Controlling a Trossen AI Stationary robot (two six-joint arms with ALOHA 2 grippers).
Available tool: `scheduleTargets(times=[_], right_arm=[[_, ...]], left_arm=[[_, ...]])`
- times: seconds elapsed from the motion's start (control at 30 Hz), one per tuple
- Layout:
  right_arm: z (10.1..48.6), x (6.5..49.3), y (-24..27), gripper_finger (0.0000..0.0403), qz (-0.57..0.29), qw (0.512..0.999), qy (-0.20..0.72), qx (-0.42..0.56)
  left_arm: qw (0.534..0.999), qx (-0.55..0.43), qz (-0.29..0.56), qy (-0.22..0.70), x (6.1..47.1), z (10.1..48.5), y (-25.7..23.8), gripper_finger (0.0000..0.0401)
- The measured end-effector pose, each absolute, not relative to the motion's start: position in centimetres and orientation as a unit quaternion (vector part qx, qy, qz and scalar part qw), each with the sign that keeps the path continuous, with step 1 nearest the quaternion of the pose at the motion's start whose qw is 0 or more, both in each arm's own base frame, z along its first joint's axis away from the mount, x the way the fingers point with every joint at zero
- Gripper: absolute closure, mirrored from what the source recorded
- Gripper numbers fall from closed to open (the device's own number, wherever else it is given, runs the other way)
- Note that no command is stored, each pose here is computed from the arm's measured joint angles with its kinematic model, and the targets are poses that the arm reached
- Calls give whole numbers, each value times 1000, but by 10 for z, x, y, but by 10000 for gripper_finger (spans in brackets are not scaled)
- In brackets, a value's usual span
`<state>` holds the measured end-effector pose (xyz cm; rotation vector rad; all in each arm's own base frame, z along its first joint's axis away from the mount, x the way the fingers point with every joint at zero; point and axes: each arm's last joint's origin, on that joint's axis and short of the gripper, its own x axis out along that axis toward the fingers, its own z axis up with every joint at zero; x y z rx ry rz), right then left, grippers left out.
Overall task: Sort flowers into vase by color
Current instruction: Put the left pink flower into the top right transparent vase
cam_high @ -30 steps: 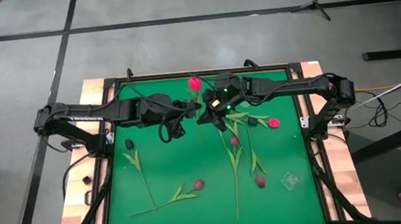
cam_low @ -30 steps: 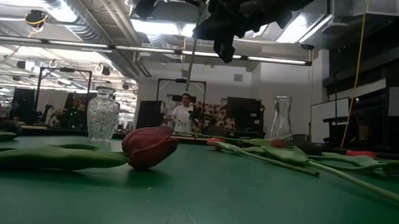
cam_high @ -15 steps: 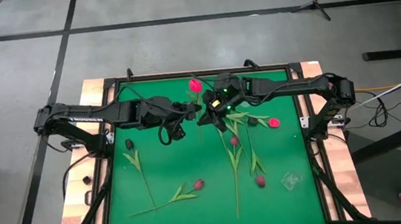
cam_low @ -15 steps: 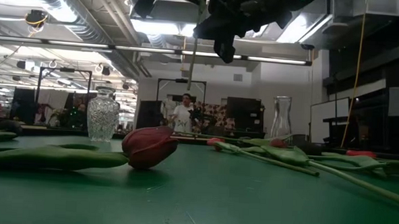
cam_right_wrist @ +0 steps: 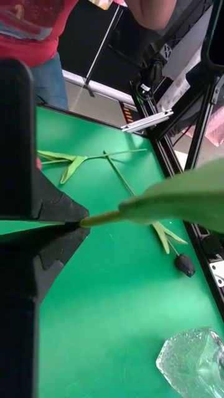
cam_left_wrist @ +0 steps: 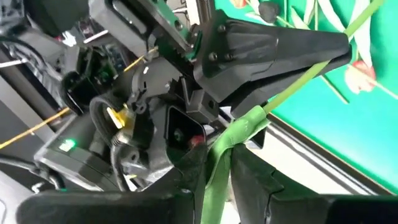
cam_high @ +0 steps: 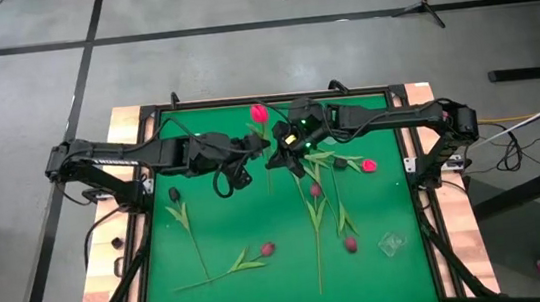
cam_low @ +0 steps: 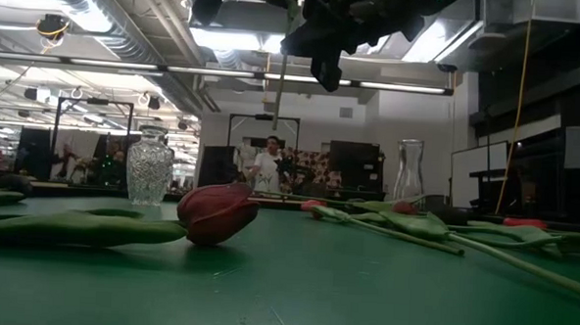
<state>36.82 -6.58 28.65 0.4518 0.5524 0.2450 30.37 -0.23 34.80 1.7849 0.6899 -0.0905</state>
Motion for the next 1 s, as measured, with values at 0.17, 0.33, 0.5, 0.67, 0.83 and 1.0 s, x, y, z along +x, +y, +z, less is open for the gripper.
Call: scheduleTargets(times=[0.17,0.33,0.5,0.67,0.83,1.0], right_arm=[[286,368,-65,393,123,929,271,221],[286,368,-66,393,118,929,271,222],[286,368,-66,393,118,929,271,222],[286,368,-66,393,118,929,271,221],[286,368,-66,393,118,929,271,221],[286,368,-66,393,118,929,271,221]], left_arm=[[564,776,-57,276,304,348,-4,337],[560,771,-48,300,303,347,0,337],[561,770,-50,300,303,347,0,337],[561,769,-54,301,303,346,1,337],[562,768,-55,301,303,346,0,337],[581,753,-47,305,303,345,1,337]])
